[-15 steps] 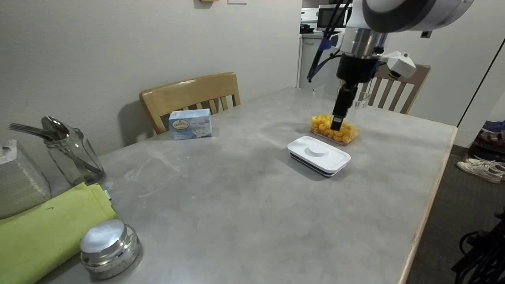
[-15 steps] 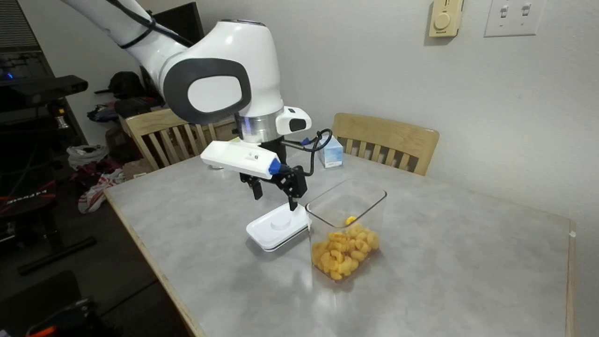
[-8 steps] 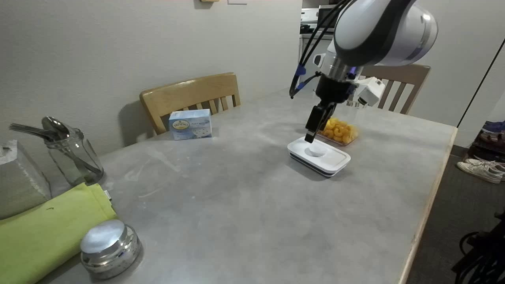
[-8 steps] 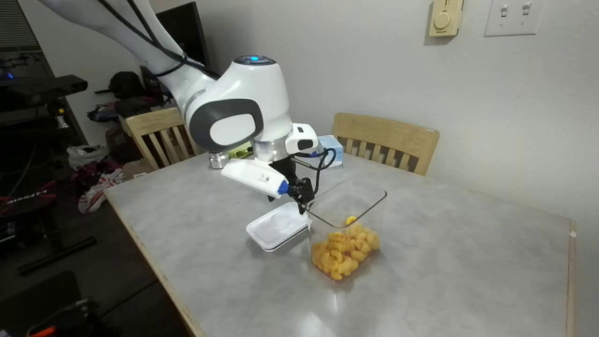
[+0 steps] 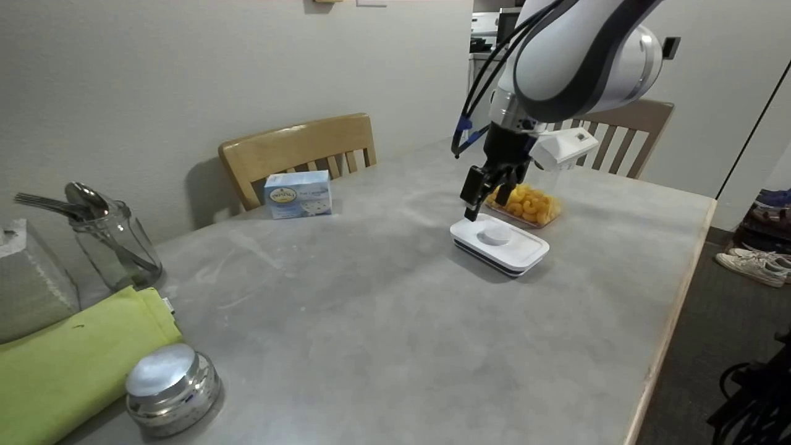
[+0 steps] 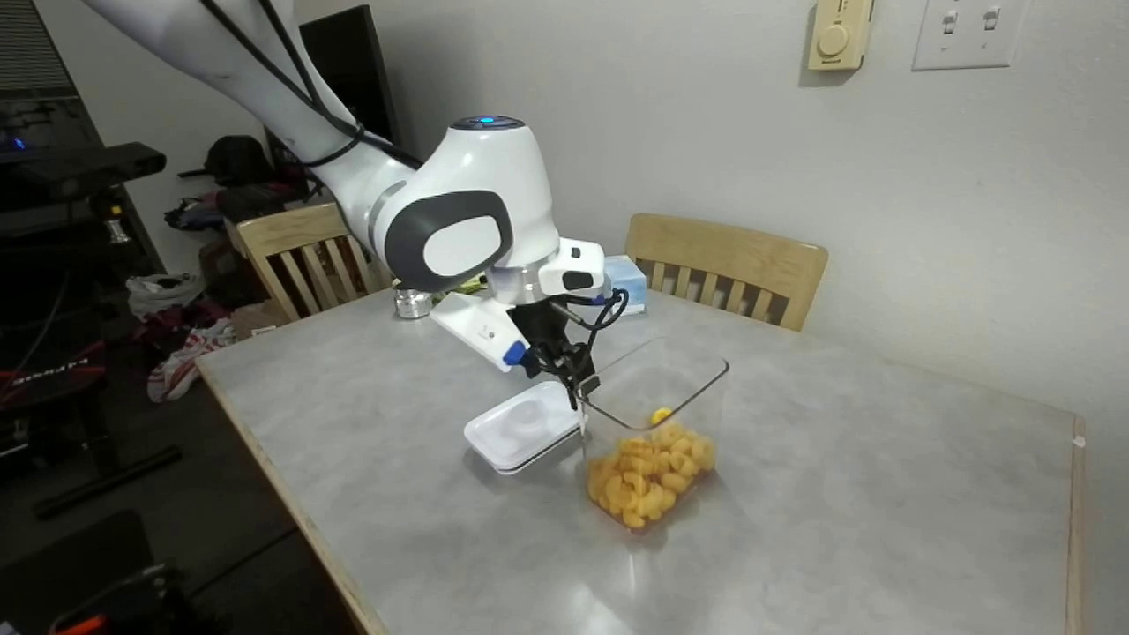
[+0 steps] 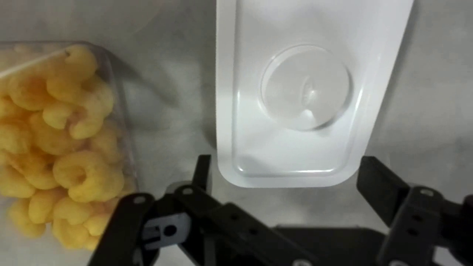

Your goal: Put the white lid on top of the food container

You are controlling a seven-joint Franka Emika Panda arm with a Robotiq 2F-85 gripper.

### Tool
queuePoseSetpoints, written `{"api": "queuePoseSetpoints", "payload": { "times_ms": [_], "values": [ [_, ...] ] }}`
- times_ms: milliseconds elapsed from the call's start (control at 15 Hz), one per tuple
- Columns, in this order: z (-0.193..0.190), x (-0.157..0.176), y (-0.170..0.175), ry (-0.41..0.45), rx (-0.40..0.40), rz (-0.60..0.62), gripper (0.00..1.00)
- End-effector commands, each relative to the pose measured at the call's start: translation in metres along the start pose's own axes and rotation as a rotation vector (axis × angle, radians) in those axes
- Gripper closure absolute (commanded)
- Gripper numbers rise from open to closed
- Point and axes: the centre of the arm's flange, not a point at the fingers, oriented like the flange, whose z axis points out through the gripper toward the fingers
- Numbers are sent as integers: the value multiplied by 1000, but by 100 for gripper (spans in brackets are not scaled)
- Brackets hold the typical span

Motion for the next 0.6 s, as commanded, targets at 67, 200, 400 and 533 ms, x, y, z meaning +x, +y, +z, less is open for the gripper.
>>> {"api": "queuePoseSetpoints", "payload": {
  "times_ms": [67,200,400,533],
  "values": [
    [-14,4,-18,-89,12,115,0],
    [-13,1,-19,-116,18,147,0],
    [-5,-1,-12,-151,4,188,0],
    [-1,-4,-5,-191,-10,225,0]
  ]
}}
